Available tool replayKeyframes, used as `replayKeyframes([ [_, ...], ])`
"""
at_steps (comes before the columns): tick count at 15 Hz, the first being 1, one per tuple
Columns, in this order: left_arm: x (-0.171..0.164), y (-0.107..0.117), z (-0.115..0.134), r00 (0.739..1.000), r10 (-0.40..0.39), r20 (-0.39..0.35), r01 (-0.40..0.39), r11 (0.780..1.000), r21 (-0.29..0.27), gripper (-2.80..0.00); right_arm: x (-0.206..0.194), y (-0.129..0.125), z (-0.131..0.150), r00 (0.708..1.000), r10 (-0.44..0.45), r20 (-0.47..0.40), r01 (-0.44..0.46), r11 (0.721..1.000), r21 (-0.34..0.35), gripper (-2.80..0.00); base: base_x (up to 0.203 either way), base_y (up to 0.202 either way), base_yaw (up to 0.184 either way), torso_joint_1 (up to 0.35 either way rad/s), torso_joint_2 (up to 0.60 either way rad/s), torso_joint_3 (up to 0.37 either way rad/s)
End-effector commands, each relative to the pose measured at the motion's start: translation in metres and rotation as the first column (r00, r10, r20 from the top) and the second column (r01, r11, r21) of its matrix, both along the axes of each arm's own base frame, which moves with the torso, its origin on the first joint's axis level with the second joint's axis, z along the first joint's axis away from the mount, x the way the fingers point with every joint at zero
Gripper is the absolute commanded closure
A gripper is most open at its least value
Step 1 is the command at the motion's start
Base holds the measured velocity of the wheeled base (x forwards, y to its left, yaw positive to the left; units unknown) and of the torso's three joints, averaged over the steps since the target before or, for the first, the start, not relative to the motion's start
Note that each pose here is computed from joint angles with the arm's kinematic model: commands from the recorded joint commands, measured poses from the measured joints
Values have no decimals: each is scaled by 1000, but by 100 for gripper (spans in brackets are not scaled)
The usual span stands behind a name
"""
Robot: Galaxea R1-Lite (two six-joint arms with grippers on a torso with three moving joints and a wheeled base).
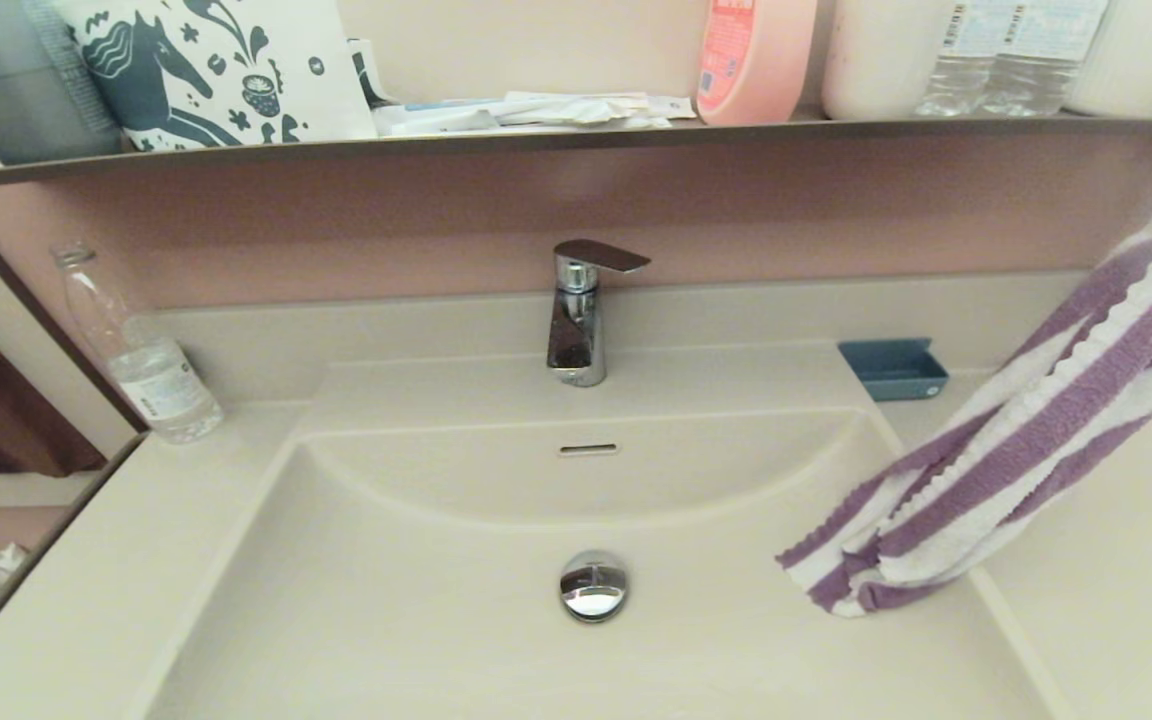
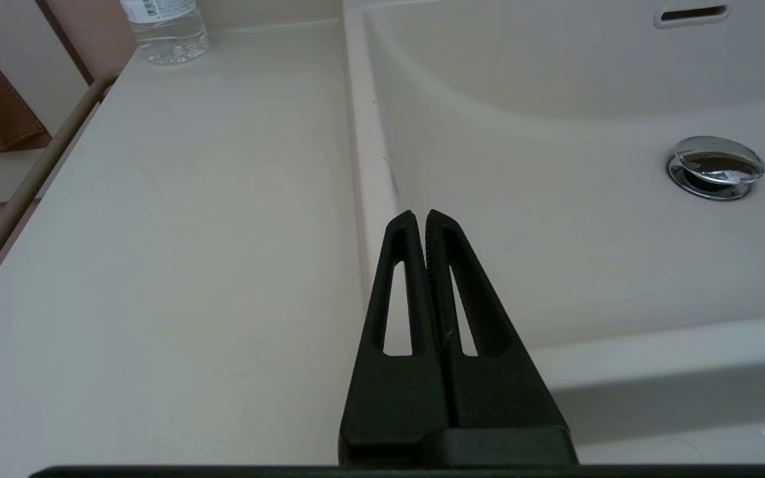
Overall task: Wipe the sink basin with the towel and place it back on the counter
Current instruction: Wipe the sink
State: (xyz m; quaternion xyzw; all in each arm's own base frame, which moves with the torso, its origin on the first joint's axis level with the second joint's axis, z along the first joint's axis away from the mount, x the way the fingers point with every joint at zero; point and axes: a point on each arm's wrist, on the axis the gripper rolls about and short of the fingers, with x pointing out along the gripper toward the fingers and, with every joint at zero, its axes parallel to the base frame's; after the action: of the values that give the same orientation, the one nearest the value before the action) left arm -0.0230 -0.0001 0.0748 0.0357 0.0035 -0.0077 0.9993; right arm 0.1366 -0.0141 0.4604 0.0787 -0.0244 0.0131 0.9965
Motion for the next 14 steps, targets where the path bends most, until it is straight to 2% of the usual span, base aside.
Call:
replayKeyframes([
  [1, 0, 0, 0, 1000, 0, -1, 0, 1000, 1, 0, -1, -11, 4, 1000, -14, 26, 14, 1000, 0, 0, 0, 0, 0, 0, 0, 0],
  [3, 0, 0, 0, 1000, 0, 0, 0, 1000, 1, 0, 3, -25, 7, 993, -93, 68, 94, 996, -10, 0, 0, 0, 0, 0, 0, 0],
  [7, 0, 0, 0, 1000, 0, -2, 0, 1000, 1, 0, -2, -63, 9, 950, -295, 105, 299, 954, -24, 0, 0, 0, 0, 0, 0, 0],
  [11, 0, 0, 0, 1000, 0, -2, 0, 1000, 1, 0, -9, -84, 4, 924, -373, 79, 378, 924, -59, 0, 0, 0, 0, 0, 0, 0],
  [14, 0, 0, 0, 1000, 0, -2, 0, 1000, 1, 0, 4, -111, -4, 899, -435, 46, 438, 895, -87, 0, 0, 0, 0, 0, 0, 0],
])
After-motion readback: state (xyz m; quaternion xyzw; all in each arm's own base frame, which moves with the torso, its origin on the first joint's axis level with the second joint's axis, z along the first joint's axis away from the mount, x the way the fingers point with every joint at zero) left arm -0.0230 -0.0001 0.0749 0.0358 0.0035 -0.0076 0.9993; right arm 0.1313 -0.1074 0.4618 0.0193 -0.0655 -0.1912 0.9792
